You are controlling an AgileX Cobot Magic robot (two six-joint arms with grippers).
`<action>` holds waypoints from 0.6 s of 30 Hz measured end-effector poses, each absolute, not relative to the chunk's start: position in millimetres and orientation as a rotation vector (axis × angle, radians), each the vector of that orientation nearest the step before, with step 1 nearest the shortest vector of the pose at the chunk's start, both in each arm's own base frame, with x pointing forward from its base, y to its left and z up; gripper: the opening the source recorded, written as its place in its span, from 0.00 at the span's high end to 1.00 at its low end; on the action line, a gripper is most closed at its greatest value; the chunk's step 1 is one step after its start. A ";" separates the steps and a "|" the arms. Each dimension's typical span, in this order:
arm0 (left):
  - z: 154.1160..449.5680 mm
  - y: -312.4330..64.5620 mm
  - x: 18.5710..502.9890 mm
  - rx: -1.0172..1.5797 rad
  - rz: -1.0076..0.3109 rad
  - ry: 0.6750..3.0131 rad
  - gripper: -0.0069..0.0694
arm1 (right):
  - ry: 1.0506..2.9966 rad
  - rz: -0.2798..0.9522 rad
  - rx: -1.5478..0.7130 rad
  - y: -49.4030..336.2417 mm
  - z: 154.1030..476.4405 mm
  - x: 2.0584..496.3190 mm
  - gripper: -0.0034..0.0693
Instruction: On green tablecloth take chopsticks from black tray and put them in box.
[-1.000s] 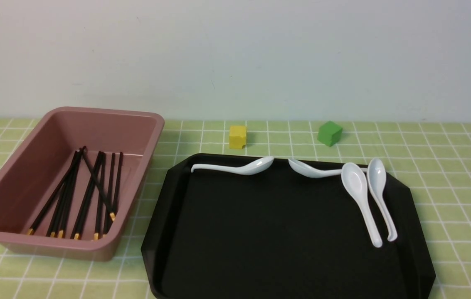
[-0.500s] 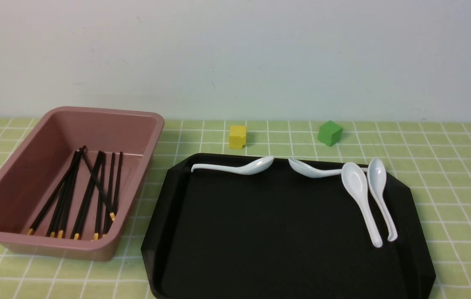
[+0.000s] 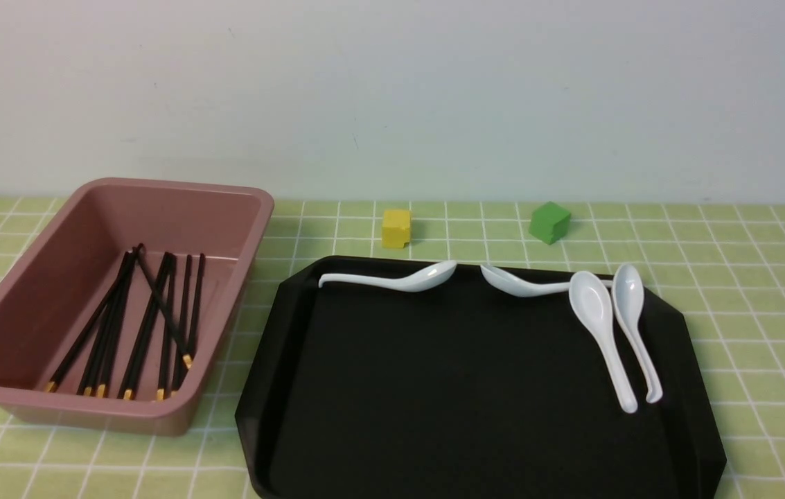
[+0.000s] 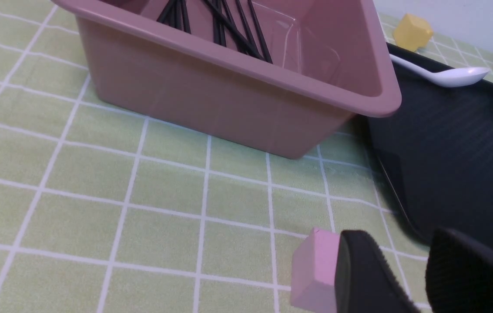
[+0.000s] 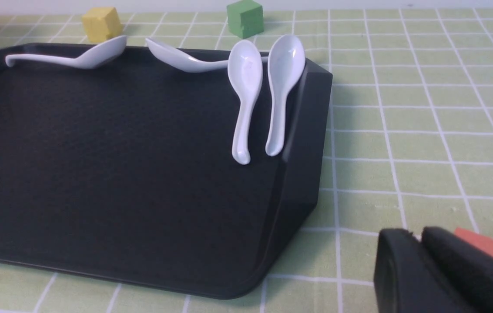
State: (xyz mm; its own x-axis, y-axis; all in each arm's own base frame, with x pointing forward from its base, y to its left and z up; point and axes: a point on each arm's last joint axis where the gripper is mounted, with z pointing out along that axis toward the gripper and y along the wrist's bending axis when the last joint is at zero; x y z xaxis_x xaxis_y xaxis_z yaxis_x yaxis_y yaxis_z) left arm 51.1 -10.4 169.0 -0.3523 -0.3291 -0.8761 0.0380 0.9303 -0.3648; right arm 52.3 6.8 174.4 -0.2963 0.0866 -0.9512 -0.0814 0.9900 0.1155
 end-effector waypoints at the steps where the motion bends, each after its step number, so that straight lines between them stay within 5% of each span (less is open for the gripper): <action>1: 169.0 -10.4 51.1 -0.213 -0.385 1.898 0.60 | 1.864 0.165 0.004 6.8 174.4 52.3 0.83; 18: 169.0 -10.4 51.1 -0.213 -0.385 1.898 0.60 | 1.864 0.165 0.004 6.8 174.4 52.3 0.80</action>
State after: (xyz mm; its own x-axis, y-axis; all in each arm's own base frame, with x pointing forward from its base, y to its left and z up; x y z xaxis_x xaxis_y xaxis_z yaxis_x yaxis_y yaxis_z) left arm 51.1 -10.4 169.0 -0.3523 -0.3291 -0.8761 0.0380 0.9303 -0.3648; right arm 52.3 6.8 174.4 -0.2963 0.0866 -0.9512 -0.0814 0.9900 0.1155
